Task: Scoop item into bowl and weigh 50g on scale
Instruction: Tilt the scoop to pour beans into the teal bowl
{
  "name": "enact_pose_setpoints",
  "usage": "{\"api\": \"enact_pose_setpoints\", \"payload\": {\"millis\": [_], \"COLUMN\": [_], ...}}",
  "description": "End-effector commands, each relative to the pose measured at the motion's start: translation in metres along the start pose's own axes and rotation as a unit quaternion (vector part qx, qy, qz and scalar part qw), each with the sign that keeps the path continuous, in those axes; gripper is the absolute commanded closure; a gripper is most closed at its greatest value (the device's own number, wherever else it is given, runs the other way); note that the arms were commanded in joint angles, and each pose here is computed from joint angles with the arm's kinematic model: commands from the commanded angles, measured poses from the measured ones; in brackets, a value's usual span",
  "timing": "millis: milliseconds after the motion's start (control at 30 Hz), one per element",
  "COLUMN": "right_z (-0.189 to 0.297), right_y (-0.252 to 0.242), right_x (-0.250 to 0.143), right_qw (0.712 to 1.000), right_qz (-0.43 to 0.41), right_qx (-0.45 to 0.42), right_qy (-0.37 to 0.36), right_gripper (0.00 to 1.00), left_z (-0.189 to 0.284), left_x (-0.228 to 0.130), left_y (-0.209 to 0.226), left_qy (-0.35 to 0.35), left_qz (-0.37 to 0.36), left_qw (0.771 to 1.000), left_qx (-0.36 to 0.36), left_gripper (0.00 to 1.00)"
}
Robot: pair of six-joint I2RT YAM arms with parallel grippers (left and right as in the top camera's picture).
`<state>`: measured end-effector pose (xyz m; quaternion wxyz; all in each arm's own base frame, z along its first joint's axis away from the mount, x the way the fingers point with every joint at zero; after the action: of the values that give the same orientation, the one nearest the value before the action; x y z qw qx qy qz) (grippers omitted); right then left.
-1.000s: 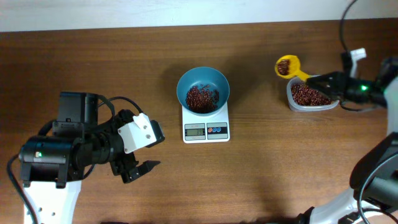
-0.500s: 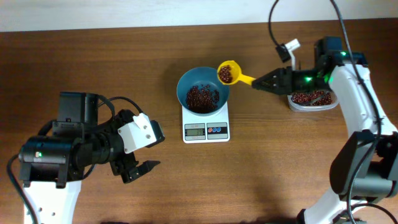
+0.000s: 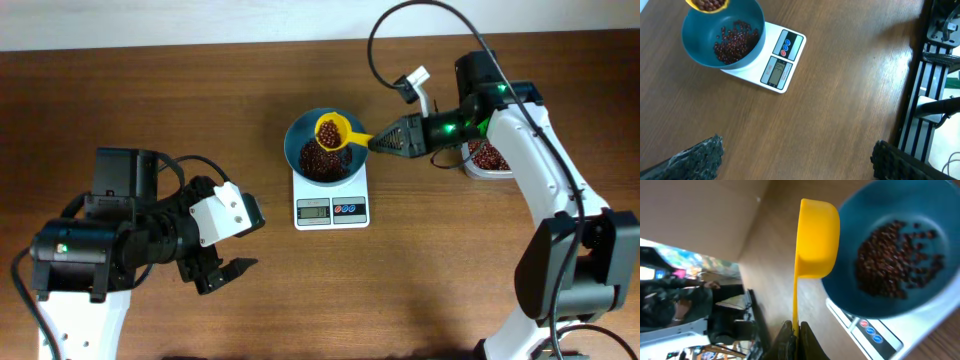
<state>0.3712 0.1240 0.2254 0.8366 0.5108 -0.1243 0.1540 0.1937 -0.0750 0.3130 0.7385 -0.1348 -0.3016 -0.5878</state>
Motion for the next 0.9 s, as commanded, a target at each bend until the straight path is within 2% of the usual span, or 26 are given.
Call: {"api": "enact_pose_setpoints", "payload": {"millis": [0, 133, 400, 633, 767, 867], "right_z": [-0.006, -0.016, -0.030, -0.026, -0.021, -0.020], "right_y": [0.002, 0.000, 0.007, 0.016, 0.006, 0.014], "right_x": [-0.003, -0.004, 0.007, 0.020, 0.020, 0.023], "right_qw": [0.999, 0.996, 0.979, 0.974, 0.962, 0.964], "right_qz": [0.003, -0.005, 0.040, 0.051, 0.050, 0.044], "right_qx": [-0.047, -0.087, -0.194, -0.218, -0.269, -0.263], "right_qy": [0.013, 0.027, 0.037, 0.019, 0.020, 0.012], "right_gripper": [0.96, 0.96, 0.96, 0.96, 0.96, 0.96], "left_z": [0.004, 0.004, 0.004, 0.004, 0.004, 0.004], "left_x": [0.002, 0.002, 0.002, 0.002, 0.002, 0.002], "left_y": [0.002, 0.002, 0.002, 0.002, 0.002, 0.002], "left_qy": [-0.003, -0.003, -0.003, -0.003, -0.003, -0.003], "left_qz": [0.003, 0.003, 0.003, 0.003, 0.003, 0.003], "left_qw": [1.000, 1.000, 1.000, 1.000, 1.000, 1.000], "left_qx": [0.007, 0.007, 0.007, 0.007, 0.007, 0.007], "left_gripper": [0.01, 0.01, 0.01, 0.01, 0.01, 0.01]}}
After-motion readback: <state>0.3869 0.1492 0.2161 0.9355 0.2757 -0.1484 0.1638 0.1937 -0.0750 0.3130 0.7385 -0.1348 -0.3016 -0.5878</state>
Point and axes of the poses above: each gripper's point midway between its finger pads, its own z axis back along the fingers, its own y axis along the line the jaws close on, x = y × z, the point moved 6 cm from there along z, back along the fingers, and after that the axes turned 6 degrees about -z, right-handed, at the moved point
